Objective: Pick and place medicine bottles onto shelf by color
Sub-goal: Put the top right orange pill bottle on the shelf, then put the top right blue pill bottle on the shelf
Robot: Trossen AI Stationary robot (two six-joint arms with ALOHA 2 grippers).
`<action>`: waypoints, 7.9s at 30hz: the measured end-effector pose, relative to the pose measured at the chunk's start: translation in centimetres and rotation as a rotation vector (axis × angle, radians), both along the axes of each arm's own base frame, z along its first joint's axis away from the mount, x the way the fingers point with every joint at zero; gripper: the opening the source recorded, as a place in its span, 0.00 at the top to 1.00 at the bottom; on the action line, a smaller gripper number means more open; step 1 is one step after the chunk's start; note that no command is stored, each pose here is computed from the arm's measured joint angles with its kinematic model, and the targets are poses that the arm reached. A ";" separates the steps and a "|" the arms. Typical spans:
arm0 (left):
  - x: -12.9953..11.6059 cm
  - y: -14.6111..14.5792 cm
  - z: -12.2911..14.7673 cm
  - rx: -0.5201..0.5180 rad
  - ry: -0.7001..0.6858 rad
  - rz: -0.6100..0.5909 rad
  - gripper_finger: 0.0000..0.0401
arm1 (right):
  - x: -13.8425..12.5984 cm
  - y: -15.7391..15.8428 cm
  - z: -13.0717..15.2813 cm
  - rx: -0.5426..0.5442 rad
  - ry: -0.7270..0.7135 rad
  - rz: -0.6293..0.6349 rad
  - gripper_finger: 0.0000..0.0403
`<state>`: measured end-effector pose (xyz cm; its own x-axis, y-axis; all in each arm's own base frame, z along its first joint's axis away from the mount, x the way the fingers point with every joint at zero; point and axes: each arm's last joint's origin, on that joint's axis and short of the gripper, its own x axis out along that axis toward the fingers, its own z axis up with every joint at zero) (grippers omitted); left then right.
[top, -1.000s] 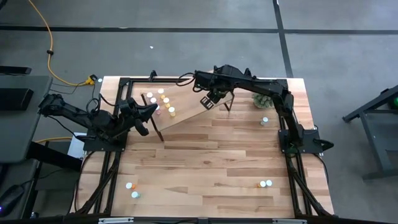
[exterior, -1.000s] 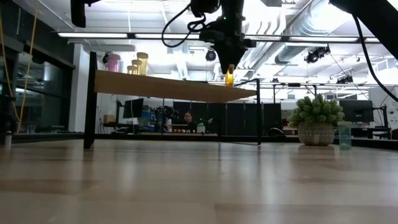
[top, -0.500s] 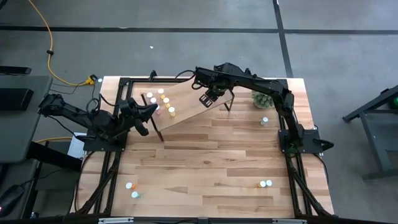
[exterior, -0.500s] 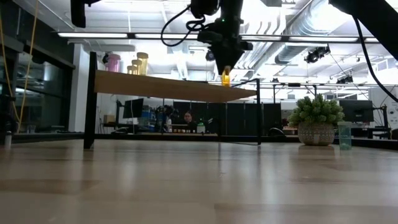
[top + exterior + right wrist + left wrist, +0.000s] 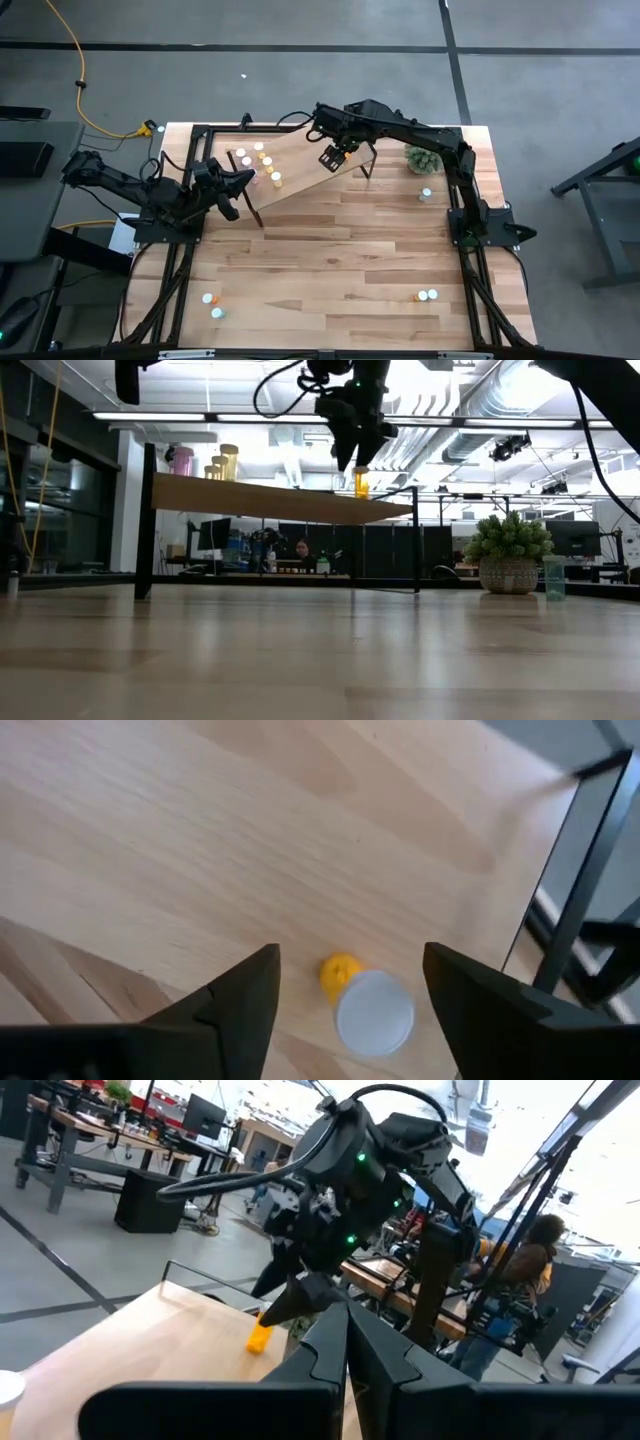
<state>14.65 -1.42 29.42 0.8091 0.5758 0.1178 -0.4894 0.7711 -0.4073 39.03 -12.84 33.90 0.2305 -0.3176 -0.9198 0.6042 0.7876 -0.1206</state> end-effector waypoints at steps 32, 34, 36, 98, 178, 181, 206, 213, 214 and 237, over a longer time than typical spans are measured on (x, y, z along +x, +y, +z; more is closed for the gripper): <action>0.0 0.0 -0.1 0.003 0.012 0.000 1.00 | -13.4 7.7 -8.6 -0.393 -0.841 -0.018 0.41; 0.0 0.0 -0.1 0.003 0.012 0.001 1.00 | -12.9 7.6 -9.2 -0.402 -0.809 -0.023 0.41; 0.1 0.0 -0.1 0.003 0.014 0.003 1.00 | -12.1 7.5 -9.7 -0.406 -0.774 0.009 0.41; -1.4 0.0 3.6 0.033 -0.379 -0.150 1.00 | 0.3 5.2 -4.5 -0.419 -0.866 0.198 0.78; -1.4 0.0 3.6 -0.032 -0.427 -0.175 1.00 | 8.8 -4.4 -10.6 -0.236 -0.847 0.554 0.70; -1.4 0.0 3.6 -0.032 -0.427 -0.175 1.00 | 8.9 -4.1 -10.6 -0.234 -0.848 0.561 0.69; -1.4 0.0 3.6 -0.052 -0.439 -0.182 1.00 | 7.0 -5.0 -9.8 -0.135 -0.738 0.529 0.41; -1.4 0.0 3.6 -0.038 -0.427 -0.178 1.00 | 3.4 -5.7 -6.7 -0.046 -0.629 0.530 0.41; -1.4 0.0 3.6 -0.036 -0.425 -0.177 1.00 | 2.6 -5.6 -6.0 -0.032 -0.606 0.529 0.41; -0.1 -0.4 0.7 0.182 0.020 -0.159 1.00 | -19.8 11.0 -0.6 0.028 -1.138 0.315 0.41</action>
<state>14.54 -1.77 30.11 0.8913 0.4115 0.1905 -0.3624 0.8989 -0.2463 19.26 -1.80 33.31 0.9867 -0.0832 -0.1397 0.1311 0.9150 0.3815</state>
